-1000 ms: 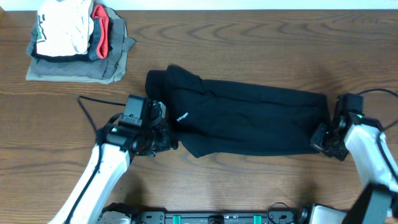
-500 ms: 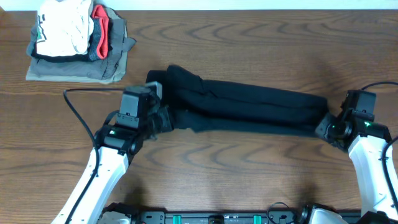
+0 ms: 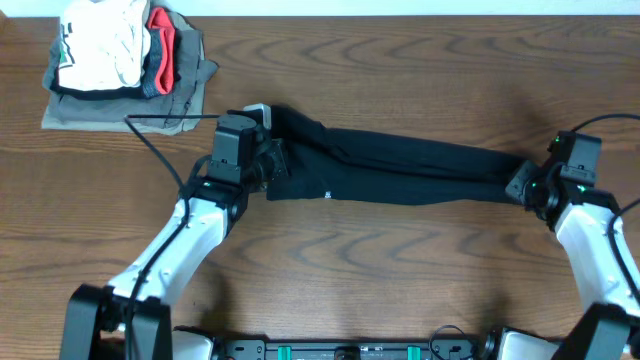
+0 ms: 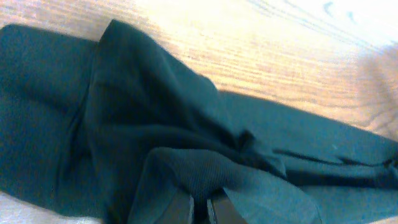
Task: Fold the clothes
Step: 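Fold the shirt lengthwise again, pulling both ends apart to stretch it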
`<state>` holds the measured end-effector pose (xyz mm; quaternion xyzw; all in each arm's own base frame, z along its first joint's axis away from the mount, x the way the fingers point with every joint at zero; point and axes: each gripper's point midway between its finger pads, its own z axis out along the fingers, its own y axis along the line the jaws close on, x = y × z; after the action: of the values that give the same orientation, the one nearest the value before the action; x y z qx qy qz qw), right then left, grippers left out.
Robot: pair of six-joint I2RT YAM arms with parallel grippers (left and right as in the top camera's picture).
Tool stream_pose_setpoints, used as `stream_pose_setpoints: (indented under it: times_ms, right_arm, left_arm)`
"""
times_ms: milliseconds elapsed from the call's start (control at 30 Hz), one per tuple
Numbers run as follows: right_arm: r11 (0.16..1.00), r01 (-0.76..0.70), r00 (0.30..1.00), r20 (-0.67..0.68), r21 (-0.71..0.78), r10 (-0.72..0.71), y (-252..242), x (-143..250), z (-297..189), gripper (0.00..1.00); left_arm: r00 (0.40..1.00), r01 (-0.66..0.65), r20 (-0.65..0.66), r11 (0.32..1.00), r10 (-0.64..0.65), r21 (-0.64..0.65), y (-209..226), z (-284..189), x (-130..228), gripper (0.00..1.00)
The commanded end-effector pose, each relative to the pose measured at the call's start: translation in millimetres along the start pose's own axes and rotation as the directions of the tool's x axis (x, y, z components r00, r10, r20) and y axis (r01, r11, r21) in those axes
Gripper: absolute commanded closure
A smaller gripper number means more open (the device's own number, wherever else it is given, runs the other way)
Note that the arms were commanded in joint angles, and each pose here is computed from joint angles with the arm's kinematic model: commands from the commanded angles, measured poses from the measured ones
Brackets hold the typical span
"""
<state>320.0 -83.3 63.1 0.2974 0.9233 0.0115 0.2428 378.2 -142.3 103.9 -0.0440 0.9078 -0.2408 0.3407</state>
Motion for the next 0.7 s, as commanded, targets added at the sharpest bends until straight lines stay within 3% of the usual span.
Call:
stream_pose_setpoints:
  times_ms: [0, 267, 333, 400, 433, 467, 533, 667]
  right_arm:
    - [1.0, 0.022, 1.0, -0.007, -0.016, -0.022, 7, -2, 12, 0.93]
    - [0.999, 0.022, 1.0, -0.001, -0.041, -0.022, 14, -7, 42, 0.92]
    - [0.999, 0.023, 1.0, 0.012, -0.046, -0.023, 15, -11, 46, 0.83]
    - [0.998, 0.024, 0.999, 0.031, -0.054, -0.022, 17, -15, 47, 0.48]
    - [0.998, 0.024, 0.999, 0.037, -0.056, -0.022, 18, -17, 47, 0.36]
    - [0.998, 0.025, 0.999, 0.042, -0.058, -0.022, 19, -18, 47, 0.27]
    - [0.998, 0.025, 0.999, 0.045, -0.062, -0.022, 19, -19, 47, 0.22]
    - [0.995, 0.026, 0.999, 0.032, -0.092, -0.023, 24, -16, 45, 0.21]
  left_arm:
    - [0.998, -0.043, 0.05, 0.999, 0.043, -0.004, 1, 5, -14, 0.94]
    - [0.988, -0.046, 0.143, 0.993, 0.061, -0.107, 18, 8, -33, 0.94]
    - [0.988, -0.044, 0.142, 0.993, 0.06, -0.114, 20, 11, -33, 0.9]
    - [0.988, -0.044, 0.14, 0.992, 0.06, -0.114, 21, 15, -31, 0.61]
    - [0.989, -0.044, 0.138, 0.992, 0.059, -0.116, 22, 16, -31, 0.38]
    - [0.989, -0.043, 0.133, 0.992, 0.059, -0.118, 23, 18, -29, 0.21]
    - [0.99, -0.042, 0.126, 0.992, 0.057, -0.12, 25, 20, -27, 0.0]
    - [0.99, -0.042, 0.126, 0.992, 0.057, -0.121, 25, 20, -27, 0.02]
